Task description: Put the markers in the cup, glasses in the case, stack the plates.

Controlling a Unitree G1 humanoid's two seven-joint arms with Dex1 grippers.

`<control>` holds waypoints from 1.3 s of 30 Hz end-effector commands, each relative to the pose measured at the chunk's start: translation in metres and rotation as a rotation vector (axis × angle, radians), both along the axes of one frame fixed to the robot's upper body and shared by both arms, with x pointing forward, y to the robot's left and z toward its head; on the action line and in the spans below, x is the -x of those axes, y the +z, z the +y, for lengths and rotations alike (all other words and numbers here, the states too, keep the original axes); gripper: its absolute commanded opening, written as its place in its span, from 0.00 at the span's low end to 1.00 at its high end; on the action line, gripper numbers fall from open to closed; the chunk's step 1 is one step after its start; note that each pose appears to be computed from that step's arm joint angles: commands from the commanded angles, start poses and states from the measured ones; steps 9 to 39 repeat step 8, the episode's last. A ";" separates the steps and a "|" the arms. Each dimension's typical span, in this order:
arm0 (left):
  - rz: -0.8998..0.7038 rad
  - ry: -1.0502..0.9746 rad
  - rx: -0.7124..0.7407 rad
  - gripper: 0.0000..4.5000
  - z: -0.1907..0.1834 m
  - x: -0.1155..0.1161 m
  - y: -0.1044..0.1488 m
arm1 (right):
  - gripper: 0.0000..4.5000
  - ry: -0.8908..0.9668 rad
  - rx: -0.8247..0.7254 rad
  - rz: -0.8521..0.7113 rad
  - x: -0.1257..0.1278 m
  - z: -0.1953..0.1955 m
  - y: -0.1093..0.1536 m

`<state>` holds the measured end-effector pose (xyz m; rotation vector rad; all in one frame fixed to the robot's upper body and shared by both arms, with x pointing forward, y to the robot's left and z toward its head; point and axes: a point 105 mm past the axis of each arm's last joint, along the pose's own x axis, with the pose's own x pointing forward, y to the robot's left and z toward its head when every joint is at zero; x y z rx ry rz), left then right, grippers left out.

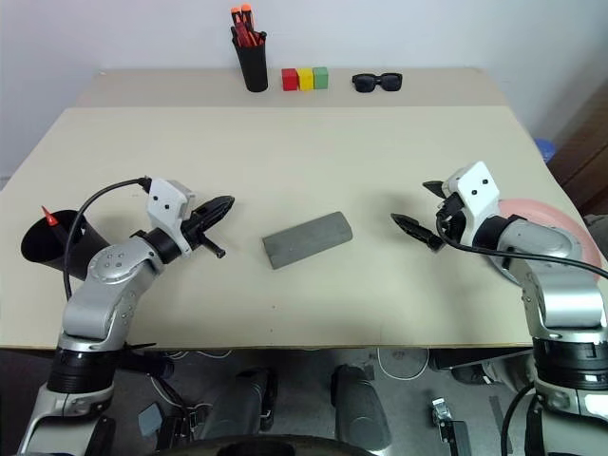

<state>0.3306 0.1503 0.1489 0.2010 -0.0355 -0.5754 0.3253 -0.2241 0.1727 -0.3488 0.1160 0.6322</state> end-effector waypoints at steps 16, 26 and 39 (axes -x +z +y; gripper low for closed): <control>-0.034 0.057 -0.018 0.00 0.013 0.007 0.002 | 0.99 0.073 -0.013 -0.019 -0.017 0.025 -0.008; -0.034 0.057 -0.018 0.00 0.013 0.007 0.002 | 0.99 0.073 -0.013 -0.019 -0.017 0.025 -0.008; -0.034 0.057 -0.018 0.00 0.013 0.007 0.002 | 0.99 0.073 -0.013 -0.019 -0.017 0.025 -0.008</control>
